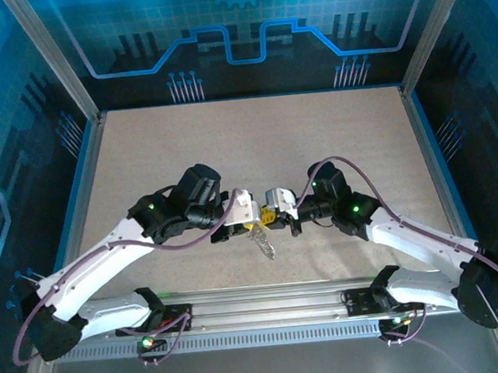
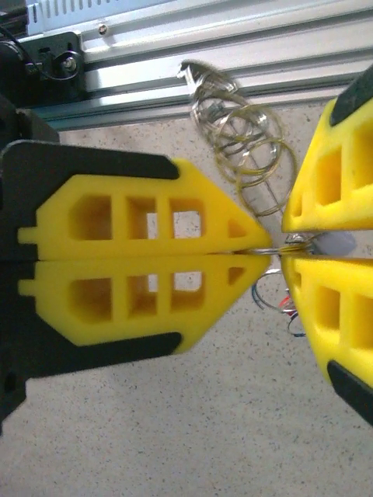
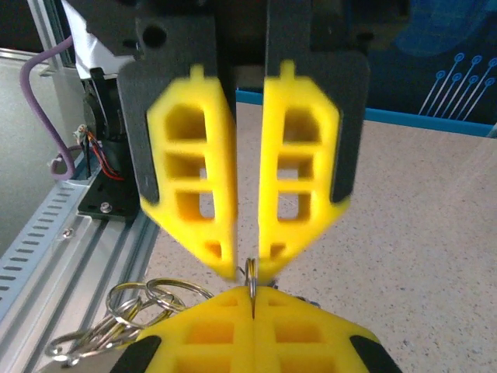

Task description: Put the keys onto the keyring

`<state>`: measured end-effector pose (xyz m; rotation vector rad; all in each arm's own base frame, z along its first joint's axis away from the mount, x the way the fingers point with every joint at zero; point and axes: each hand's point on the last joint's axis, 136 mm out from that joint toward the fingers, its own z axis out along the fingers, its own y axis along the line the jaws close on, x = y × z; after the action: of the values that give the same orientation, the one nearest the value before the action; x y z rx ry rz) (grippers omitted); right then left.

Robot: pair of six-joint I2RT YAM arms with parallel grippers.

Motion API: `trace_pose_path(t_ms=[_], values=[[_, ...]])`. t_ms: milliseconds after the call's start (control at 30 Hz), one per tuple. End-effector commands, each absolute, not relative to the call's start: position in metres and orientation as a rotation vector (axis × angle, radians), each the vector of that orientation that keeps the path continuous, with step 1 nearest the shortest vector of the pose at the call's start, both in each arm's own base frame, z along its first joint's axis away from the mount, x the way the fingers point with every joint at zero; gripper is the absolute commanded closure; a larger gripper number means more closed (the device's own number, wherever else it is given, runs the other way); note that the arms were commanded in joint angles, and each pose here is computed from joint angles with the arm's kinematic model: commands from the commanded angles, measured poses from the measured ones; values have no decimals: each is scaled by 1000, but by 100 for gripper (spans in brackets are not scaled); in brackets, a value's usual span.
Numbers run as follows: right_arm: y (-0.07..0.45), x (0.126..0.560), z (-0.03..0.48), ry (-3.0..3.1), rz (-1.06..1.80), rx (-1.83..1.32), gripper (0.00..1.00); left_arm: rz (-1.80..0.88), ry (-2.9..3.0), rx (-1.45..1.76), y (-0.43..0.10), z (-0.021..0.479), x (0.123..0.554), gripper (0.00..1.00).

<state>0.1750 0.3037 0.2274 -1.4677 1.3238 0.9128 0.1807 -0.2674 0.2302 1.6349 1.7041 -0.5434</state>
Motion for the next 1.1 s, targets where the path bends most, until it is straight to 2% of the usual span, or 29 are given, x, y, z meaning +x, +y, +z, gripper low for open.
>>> trace_pose_path(t_ms=[0,167,367,1067], values=[[304,171,253,1198,901,-1416,100,-577,1646,1541,-265,247,178,75],[301,164,265,1102,902,-1397,100,-607,1598,1411,-260,252,175,60],[300,162,271,1079,912,-1375,100,-650,1563,1316,-262,249,176,54],[304,167,282,1075,929,-1325,100,-789,1527,1171,-281,232,186,55]])
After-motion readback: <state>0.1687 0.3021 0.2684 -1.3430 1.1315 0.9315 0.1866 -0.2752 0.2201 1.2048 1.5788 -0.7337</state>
